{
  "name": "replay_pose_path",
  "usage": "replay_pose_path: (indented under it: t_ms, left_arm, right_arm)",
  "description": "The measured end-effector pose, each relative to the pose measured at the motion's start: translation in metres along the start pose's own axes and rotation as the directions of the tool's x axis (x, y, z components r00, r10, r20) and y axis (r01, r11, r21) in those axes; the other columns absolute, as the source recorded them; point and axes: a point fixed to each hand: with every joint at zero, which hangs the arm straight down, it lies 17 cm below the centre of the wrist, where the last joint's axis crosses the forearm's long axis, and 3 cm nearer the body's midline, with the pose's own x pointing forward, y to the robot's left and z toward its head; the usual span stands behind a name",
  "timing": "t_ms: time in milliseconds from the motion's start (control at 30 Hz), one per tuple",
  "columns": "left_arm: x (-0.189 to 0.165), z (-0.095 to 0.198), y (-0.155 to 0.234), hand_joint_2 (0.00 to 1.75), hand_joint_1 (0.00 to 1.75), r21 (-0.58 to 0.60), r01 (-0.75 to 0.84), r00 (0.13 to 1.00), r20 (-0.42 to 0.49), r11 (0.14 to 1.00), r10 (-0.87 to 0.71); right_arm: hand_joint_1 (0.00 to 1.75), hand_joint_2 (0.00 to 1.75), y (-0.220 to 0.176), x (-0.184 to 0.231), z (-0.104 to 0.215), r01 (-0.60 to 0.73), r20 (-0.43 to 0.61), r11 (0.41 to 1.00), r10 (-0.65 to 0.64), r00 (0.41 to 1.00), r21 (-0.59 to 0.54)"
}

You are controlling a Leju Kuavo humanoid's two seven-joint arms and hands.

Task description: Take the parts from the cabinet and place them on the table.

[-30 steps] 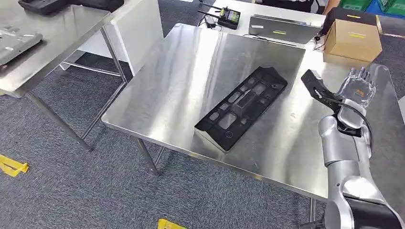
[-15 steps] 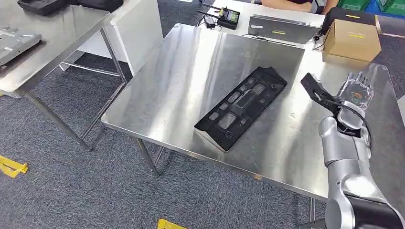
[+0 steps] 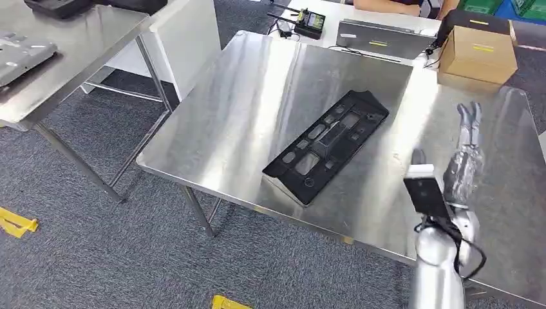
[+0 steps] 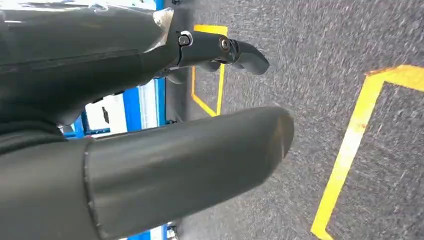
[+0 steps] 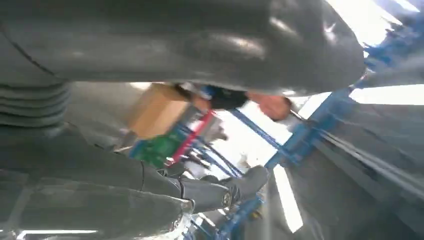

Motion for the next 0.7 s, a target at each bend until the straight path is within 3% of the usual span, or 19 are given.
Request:
replay_pose_path:
  t_ms: [67, 100, 167, 200, 267, 333, 400, 467, 700]
  left_arm:
    - [0.012, -0.002, 0.008, 0.0, 0.0, 0.055, -0.041, 0.997, 0.068, 0.998, 0.038]
    - [0.038, -0.001, 0.019, 0.0, 0.0, 0.153, -0.114, 0.975, 0.207, 0.982, 0.081]
    - [0.06, 0.011, 0.053, 0.0, 0.0, 0.406, -0.239, 0.93, 0.357, 0.882, 0.087]
    - [0.058, 0.023, 0.072, 0.0, 0.0, 0.549, -0.292, 0.928, 0.362, 0.783, 0.092]
    - [0.054, 0.042, 0.087, 0.0, 0.0, 0.681, -0.351, 0.925, 0.358, 0.642, 0.126]
    - [0.053, 0.041, 0.076, 0.0, 0.0, 0.679, -0.369, 0.922, 0.355, 0.635, 0.157]
    - [0.058, 0.028, 0.054, 0.0, 0.0, 0.584, -0.385, 0.912, 0.358, 0.714, 0.2]
    - [0.058, 0.023, 0.042, 0.0, 0.0, 0.545, -0.396, 0.908, 0.354, 0.739, 0.226]
    - [0.063, 0.02, 0.03, 0.0, 0.0, 0.515, -0.394, 0.907, 0.351, 0.761, 0.232]
  right_arm:
    - [0.0, 0.0, -0.026, 0.017, 0.013, 0.027, 0.038, 0.998, -0.025, 0.999, -0.06]
    - [0.0, 0.0, -0.057, 0.036, 0.024, 0.061, 0.087, 0.99, -0.05, 0.995, -0.128]
    - [0.0, 0.0, -0.09, 0.064, 0.041, 0.107, 0.154, 0.978, -0.08, 0.985, -0.178]
    - [0.0, 0.0, -0.1, 0.08, 0.038, 0.11, 0.191, 0.976, -0.073, 0.979, -0.19]
    - [0.0, 0.0, -0.108, 0.099, 0.039, 0.089, 0.235, 0.976, -0.04, 0.971, -0.201]
    - [0.0, 0.0, -0.11, 0.11, 0.042, 0.075, 0.256, 0.974, -0.018, 0.967, -0.215]
    - [0.0, 0.0, -0.114, 0.116, 0.044, 0.072, 0.268, 0.969, -0.006, 0.963, -0.237]
    - [0.0, 0.0, -0.115, 0.117, 0.045, 0.083, 0.27, 0.966, -0.014, 0.963, -0.246]
    - [0.0, 0.0, -0.118, 0.106, 0.05, 0.075, 0.249, 0.965, -0.01, 0.968, -0.251]
